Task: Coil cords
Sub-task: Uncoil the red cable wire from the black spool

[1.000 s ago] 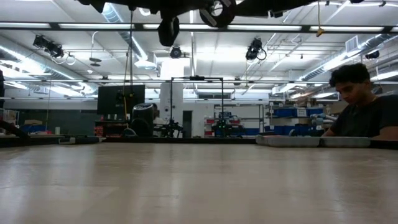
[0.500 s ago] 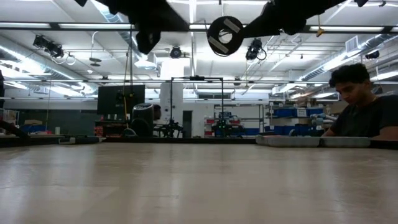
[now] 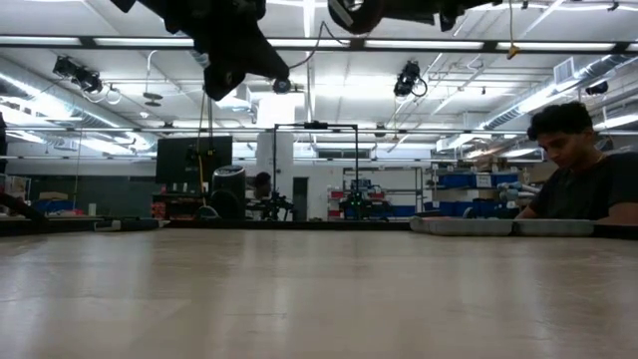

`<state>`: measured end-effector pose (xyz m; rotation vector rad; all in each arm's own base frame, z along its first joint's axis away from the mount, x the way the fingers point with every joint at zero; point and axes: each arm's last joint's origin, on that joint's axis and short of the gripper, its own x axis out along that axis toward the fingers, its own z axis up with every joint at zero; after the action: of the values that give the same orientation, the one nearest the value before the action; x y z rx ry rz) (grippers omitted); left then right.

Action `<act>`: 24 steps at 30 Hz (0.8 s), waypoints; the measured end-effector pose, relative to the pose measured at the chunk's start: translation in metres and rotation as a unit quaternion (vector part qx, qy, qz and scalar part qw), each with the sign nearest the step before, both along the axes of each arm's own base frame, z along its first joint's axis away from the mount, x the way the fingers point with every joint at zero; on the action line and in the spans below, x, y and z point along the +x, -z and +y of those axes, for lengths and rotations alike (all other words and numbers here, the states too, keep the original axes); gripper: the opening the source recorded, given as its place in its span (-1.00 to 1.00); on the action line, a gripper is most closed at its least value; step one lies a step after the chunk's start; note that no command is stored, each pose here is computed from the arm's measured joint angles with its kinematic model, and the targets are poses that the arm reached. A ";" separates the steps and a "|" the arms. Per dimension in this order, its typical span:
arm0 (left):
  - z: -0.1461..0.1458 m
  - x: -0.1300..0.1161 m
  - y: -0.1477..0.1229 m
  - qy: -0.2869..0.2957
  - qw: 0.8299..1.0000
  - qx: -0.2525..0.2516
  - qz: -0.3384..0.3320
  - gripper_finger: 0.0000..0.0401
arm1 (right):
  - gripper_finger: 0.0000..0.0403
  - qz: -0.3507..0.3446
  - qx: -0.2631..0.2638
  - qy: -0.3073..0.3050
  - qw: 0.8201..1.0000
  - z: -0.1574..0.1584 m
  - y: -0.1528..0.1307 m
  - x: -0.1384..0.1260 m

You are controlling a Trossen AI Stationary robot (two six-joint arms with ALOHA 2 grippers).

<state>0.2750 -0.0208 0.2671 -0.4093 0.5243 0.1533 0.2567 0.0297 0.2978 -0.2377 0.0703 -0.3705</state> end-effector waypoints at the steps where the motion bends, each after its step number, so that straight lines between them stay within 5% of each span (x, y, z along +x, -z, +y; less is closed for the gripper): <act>1: 0.000 0.000 0.000 0.000 1.000 0.000 0.000 -1.00 | -1.00 -0.006 0.002 0.001 1.000 0.000 0.000 0.002; 5: 0.000 0.000 0.000 0.003 1.000 -0.001 0.000 -1.00 | -1.00 -0.020 0.015 0.022 0.999 -0.001 0.005 0.010; 11: -0.008 0.002 -0.005 0.075 0.996 -0.040 -0.028 -1.00 | -1.00 0.063 -0.021 0.105 0.992 -0.007 0.026 0.015; 16: -0.016 0.006 -0.015 0.147 0.984 -0.061 -0.080 -1.00 | -1.00 0.093 -0.026 0.118 0.988 -0.008 0.036 0.017; 24: -0.014 0.005 -0.025 0.138 0.983 -0.016 -0.122 -1.00 | -1.00 0.148 -0.023 0.098 0.984 0.000 0.048 0.013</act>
<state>0.2798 -0.0348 0.2920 -0.3775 0.3364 -0.1710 0.2700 0.0295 0.2499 -0.3325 0.3810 -0.5307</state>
